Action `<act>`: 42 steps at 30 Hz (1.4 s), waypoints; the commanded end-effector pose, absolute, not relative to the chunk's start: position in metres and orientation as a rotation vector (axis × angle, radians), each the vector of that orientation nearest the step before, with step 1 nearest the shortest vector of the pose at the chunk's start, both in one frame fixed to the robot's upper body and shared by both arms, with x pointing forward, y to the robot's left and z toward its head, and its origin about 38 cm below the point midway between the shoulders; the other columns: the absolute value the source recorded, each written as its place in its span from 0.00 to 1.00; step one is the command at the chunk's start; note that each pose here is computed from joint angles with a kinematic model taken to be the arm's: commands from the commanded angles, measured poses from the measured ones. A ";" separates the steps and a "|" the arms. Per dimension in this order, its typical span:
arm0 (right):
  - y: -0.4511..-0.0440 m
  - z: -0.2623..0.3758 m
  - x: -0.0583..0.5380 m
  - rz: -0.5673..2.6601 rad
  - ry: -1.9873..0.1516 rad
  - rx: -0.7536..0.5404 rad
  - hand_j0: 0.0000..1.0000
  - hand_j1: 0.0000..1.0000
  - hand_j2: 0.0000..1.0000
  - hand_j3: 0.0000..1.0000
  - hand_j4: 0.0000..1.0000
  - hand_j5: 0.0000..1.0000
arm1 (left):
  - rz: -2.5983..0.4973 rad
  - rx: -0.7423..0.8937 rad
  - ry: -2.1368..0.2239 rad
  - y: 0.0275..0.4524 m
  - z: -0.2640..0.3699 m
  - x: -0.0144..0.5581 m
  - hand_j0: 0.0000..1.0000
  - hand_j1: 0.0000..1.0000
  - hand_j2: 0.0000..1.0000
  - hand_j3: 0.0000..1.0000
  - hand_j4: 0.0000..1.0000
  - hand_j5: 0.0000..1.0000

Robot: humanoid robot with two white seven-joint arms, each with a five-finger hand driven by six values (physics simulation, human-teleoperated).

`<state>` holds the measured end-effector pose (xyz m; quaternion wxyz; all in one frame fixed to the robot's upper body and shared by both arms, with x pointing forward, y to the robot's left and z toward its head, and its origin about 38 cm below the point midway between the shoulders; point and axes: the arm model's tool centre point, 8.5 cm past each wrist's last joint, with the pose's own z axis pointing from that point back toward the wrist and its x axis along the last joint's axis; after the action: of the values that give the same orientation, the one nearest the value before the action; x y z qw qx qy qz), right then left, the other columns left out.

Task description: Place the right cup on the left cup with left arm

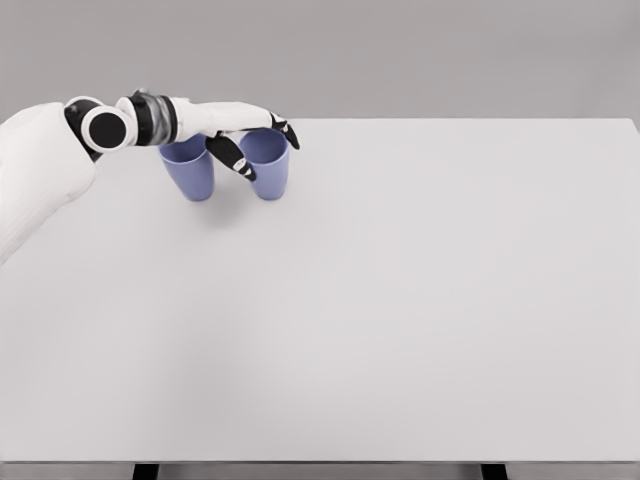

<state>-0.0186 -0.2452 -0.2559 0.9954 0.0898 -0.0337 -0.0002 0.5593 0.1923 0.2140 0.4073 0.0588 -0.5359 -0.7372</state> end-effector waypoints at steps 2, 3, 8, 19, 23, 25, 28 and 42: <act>-0.245 -0.256 -0.019 0.000 -0.068 0.180 1.00 1.00 1.00 1.00 1.00 1.00 | -1.872 0.135 -1.378 0.194 0.217 0.557 0.63 0.63 0.63 0.63 0.63 0.63; -0.245 -0.256 -0.019 0.000 -0.068 0.180 1.00 1.00 1.00 1.00 1.00 1.00 | -1.869 0.132 -1.385 0.193 0.219 0.557 0.61 0.61 0.61 0.61 0.61 0.61; -0.245 -0.256 -0.019 0.000 -0.068 0.180 1.00 1.00 1.00 1.00 1.00 1.00 | -1.915 0.092 -1.522 0.174 0.245 0.549 0.59 0.59 0.59 0.59 0.59 0.59; -0.245 -0.256 -0.019 0.000 -0.068 0.180 1.00 1.00 1.00 1.00 1.00 1.00 | -1.933 0.165 -1.647 0.219 0.311 0.528 0.57 0.57 0.57 0.57 0.57 0.57; -0.245 -0.256 -0.019 0.000 -0.068 0.180 1.00 1.00 1.00 1.00 1.00 1.00 | -1.926 0.204 -1.668 0.242 0.333 0.518 0.57 0.57 0.57 0.57 0.57 0.57; -0.245 -0.256 -0.019 0.000 -0.068 0.180 1.00 1.00 1.00 1.00 1.00 1.00 | -1.923 0.232 -1.671 0.257 0.343 0.513 0.57 0.57 0.57 0.57 0.57 0.57; -0.245 -0.256 -0.019 0.000 -0.068 0.180 1.00 1.00 1.00 1.00 1.00 1.00 | -1.910 0.274 -1.662 0.277 0.355 0.507 0.57 0.57 0.57 0.57 0.57 0.57; -0.245 -0.256 -0.019 0.000 -0.068 0.180 1.00 1.00 1.00 1.00 1.00 1.00 | -1.916 0.314 -1.561 0.312 0.352 0.501 0.58 0.58 0.58 0.58 0.58 0.58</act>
<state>-0.0186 -0.2452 -0.2559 0.9954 0.0898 -0.0337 -0.0002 0.5019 0.3080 0.3509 0.3153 0.1179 -0.5925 -0.7319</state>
